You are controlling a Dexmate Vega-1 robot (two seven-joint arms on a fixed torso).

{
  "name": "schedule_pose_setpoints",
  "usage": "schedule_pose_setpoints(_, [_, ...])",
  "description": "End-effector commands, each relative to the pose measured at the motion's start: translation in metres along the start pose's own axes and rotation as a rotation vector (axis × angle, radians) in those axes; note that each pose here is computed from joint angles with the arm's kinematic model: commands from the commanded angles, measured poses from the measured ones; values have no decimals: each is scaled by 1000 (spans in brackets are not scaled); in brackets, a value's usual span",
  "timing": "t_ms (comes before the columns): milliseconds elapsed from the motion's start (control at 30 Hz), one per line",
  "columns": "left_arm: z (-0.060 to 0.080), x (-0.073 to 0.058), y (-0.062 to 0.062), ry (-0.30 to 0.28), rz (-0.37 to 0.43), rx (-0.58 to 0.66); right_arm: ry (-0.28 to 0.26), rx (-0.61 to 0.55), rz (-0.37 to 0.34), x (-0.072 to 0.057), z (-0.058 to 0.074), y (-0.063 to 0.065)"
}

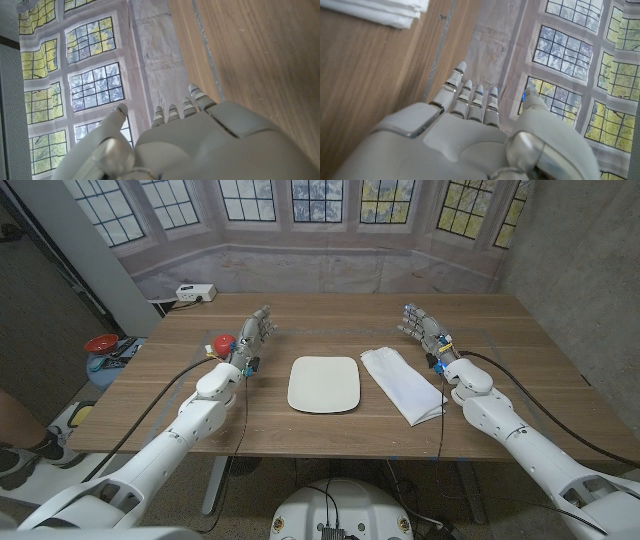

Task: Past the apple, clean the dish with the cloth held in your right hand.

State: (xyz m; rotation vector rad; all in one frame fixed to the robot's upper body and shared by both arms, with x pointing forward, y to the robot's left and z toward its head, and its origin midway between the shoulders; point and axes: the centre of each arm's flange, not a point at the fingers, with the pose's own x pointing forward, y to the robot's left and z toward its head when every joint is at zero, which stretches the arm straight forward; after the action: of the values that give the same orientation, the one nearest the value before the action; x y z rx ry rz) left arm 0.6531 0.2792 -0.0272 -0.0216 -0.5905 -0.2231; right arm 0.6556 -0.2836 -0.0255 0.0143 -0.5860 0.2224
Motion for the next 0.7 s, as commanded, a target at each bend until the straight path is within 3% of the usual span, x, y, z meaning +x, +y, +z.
schedule_pose_setpoints(33, [1,0,-8,13,-2,7,25,-31,20,-1,1,2])
schedule_pose_setpoints(367, [2,-3,-8,15,7,16,27,-53,17,-7,5,-3])
schedule_pose_setpoints(700, [6,-11,-10,1,12,2,24,-115,31,-7,15,0])
